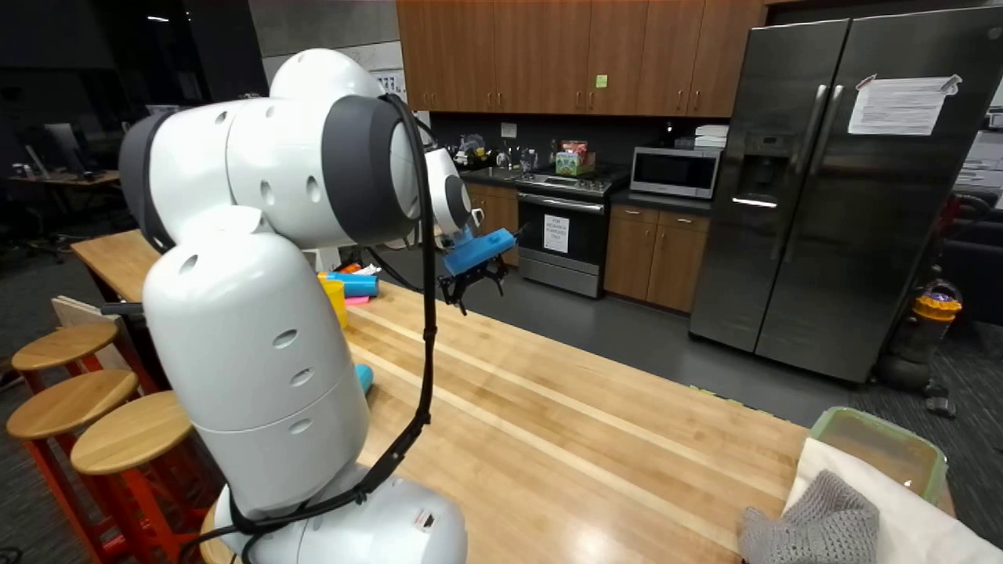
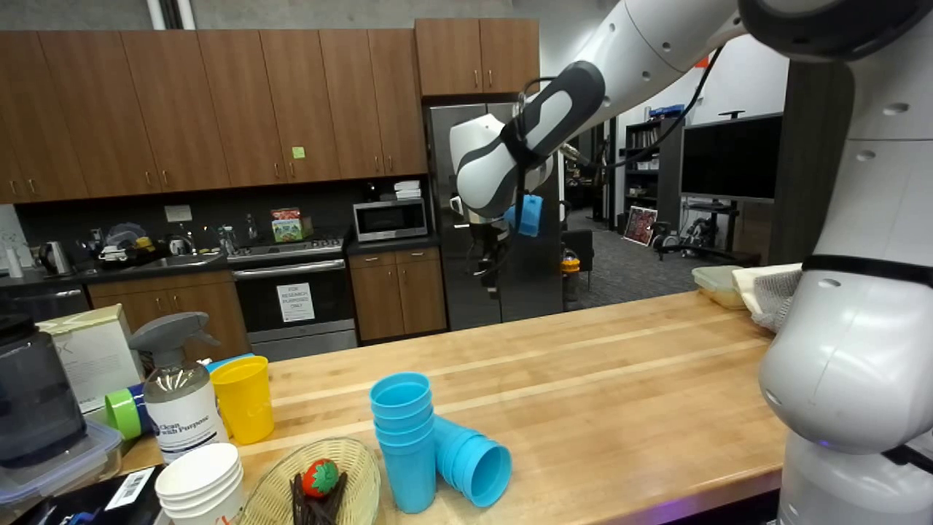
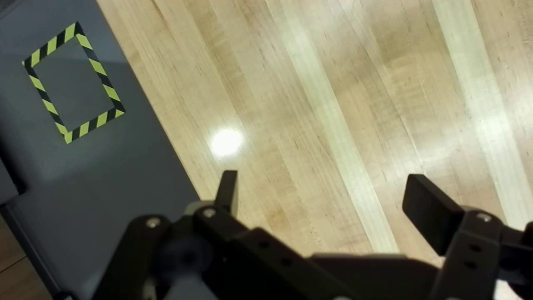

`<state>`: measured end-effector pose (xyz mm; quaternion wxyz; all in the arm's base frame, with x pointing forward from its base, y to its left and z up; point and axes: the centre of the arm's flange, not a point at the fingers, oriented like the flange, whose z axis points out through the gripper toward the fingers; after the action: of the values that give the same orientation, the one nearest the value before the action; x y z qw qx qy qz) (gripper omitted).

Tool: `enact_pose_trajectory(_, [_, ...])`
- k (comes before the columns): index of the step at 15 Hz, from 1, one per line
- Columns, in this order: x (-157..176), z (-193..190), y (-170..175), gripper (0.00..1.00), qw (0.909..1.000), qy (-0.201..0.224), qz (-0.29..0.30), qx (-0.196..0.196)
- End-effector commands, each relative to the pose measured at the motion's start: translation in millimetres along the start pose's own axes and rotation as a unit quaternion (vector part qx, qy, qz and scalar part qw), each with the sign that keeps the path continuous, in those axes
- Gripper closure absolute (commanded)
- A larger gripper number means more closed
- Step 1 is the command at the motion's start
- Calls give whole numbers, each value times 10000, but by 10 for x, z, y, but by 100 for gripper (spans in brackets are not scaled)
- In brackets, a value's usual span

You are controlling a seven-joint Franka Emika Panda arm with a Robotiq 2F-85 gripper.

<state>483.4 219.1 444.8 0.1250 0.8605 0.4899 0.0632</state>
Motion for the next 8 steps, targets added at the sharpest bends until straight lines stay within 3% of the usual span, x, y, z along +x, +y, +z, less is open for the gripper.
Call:
enact_pose_trajectory(1, [99,18,-94,0,9999,-23,-143,-52])
enact_pose_trajectory(8, [381,-94,-561,0,9971,-156,-738,-90])
